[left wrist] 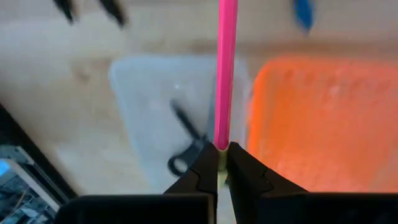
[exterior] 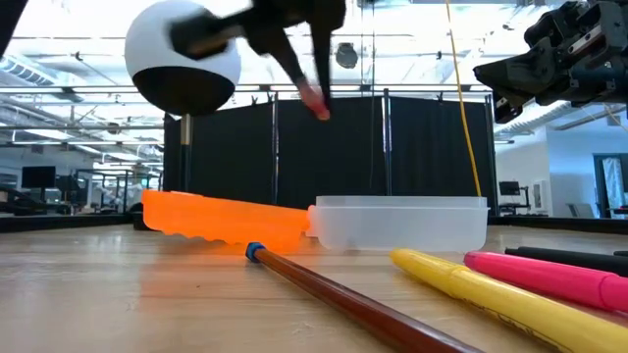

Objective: Pick & place school supplies into a supply box
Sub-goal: Put the pink pencil into the orange supply box

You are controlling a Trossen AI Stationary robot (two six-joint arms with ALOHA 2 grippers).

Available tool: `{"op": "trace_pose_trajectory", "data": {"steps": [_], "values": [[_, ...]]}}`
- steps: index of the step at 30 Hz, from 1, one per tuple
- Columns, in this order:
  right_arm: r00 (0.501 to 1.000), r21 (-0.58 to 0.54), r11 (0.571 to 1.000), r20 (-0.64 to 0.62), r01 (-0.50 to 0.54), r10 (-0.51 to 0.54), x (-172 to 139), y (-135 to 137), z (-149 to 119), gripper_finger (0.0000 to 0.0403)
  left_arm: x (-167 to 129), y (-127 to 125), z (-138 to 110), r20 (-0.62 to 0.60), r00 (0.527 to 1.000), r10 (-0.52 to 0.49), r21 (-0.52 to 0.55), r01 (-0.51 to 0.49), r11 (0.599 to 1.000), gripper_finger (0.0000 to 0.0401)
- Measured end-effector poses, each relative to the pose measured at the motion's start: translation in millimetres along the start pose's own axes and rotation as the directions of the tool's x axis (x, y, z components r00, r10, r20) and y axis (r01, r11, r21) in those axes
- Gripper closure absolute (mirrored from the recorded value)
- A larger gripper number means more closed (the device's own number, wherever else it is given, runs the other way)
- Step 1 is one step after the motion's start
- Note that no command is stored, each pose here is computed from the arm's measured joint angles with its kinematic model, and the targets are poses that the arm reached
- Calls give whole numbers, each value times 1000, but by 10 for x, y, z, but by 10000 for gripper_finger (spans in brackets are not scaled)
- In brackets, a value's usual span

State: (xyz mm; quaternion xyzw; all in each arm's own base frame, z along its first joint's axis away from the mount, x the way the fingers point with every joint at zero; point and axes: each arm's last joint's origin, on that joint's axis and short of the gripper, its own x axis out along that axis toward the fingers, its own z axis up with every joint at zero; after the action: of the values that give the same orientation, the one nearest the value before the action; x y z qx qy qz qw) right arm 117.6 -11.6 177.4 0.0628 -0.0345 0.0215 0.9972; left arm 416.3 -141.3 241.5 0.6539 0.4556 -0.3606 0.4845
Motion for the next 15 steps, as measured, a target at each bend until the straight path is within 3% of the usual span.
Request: {"op": "trace_pose_trajectory", "data": {"steps": [6,15], "values": [[1000,0,1000,-2,0,0,0,0,-2,403,211,160,-628,-22,999,29,26,-28,999,377],[999,-58,998,29,21,-20,0,-3,26,403,427,189,-1373,88,995,46,2,-46,999,374]]}}
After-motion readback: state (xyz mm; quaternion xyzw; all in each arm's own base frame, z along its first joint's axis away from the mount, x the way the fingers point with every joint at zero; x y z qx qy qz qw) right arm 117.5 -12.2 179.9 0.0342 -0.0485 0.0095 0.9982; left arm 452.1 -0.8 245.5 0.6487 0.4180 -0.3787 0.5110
